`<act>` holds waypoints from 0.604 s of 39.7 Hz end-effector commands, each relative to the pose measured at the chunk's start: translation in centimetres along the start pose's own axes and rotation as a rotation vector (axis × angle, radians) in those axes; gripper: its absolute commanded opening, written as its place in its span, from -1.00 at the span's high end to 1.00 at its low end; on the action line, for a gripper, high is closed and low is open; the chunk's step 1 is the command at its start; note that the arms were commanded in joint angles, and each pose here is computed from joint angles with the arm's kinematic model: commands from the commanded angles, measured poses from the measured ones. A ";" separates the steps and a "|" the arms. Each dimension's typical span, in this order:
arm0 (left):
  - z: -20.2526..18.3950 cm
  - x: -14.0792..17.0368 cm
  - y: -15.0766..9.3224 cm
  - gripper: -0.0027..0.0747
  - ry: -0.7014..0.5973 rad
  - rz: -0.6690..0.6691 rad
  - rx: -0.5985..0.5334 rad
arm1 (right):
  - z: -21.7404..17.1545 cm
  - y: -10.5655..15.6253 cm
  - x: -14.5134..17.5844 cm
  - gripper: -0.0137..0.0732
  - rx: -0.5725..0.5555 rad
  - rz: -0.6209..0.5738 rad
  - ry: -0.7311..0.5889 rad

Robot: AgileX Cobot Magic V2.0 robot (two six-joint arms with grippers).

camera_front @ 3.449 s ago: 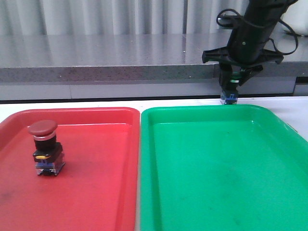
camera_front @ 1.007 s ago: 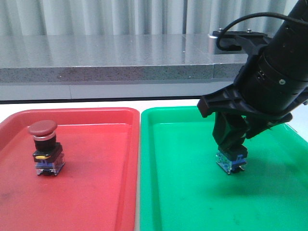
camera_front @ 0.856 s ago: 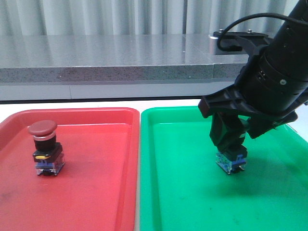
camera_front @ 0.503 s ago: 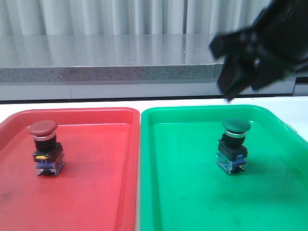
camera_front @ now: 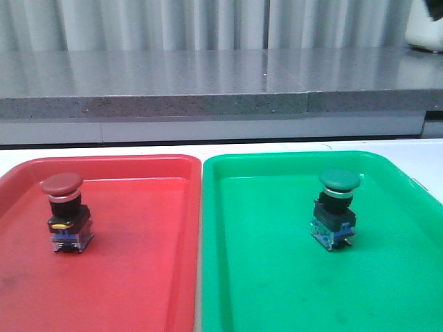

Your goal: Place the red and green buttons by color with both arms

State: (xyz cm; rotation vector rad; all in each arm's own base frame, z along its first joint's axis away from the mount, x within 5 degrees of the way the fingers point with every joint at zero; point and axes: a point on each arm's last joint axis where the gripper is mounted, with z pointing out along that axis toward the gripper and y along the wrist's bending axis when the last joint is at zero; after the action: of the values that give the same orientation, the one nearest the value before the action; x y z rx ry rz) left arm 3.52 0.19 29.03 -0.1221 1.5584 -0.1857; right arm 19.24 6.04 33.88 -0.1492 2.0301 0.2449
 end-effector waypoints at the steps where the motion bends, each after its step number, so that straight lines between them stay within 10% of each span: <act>1: -0.1 -1.4 -0.4 0.98 -0.088 -0.004 0.029 | -3.0 -1.6 -0.3 0.97 0.061 0.020 -0.122; 24: -0.1 -1.4 -0.4 0.98 -0.088 -0.004 0.029 | -12.2 -3.0 10.3 0.97 0.096 0.024 -0.458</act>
State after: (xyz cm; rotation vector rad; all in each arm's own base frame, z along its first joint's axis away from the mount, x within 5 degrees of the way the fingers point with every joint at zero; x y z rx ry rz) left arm 3.52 0.19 29.03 -0.1221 1.5584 -0.1857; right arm 5.36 0.37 28.28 0.0118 1.7282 0.1809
